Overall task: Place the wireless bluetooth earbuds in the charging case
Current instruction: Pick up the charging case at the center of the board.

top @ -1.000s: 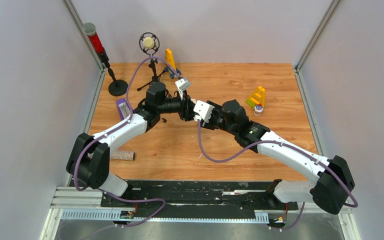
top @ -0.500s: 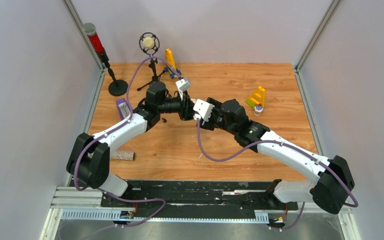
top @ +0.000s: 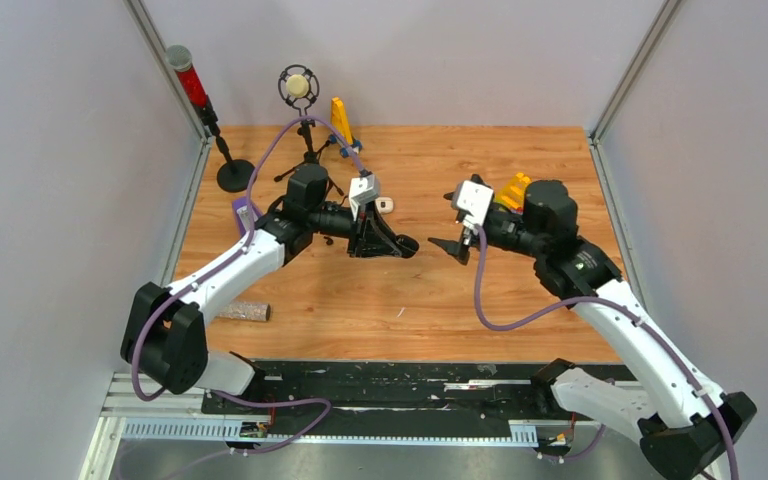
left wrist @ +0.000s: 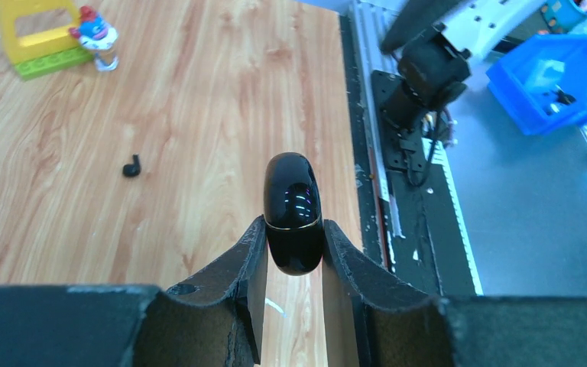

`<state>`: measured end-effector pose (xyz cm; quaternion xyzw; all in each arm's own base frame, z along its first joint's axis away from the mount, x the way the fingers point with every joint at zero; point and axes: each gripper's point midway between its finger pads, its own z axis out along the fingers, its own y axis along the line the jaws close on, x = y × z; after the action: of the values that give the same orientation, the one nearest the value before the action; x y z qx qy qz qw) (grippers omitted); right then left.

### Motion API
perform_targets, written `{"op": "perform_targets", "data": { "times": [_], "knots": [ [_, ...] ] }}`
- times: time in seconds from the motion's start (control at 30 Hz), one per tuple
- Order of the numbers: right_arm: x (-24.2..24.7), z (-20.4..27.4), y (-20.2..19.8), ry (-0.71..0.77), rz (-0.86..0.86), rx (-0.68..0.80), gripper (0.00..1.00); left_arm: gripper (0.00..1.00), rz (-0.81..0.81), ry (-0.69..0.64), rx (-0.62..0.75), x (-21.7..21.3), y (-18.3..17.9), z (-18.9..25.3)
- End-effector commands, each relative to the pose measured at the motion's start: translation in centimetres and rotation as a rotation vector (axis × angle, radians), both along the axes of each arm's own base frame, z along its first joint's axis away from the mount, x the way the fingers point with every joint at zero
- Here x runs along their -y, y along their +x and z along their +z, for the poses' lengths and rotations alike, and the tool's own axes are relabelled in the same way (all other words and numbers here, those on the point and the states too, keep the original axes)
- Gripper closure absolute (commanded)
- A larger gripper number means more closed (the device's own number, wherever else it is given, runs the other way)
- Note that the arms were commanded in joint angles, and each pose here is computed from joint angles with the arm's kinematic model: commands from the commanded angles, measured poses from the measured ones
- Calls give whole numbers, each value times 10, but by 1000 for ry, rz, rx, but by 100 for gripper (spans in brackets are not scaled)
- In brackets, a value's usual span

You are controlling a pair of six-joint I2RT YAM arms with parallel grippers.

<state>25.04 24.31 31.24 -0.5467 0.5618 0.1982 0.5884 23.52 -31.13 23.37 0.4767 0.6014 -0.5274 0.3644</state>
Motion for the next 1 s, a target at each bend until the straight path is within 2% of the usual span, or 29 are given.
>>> {"op": "perform_targets", "data": {
  "times": [0.0,0.27,0.73,0.97],
  "knots": [
    [5,6,-23,55,128,-81,19,66,-144,-76,117,-4,-26,30],
    [-16,-29,-50,61,355,-264,25,66,-188,-102,138,-6,-35,38],
    [-36,-40,-48,98,403,-507,45,66,-204,-40,252,-14,-45,17],
    [-42,-48,-31,113,339,-556,47,67,-227,-16,271,-13,-53,8]
  ]
}}
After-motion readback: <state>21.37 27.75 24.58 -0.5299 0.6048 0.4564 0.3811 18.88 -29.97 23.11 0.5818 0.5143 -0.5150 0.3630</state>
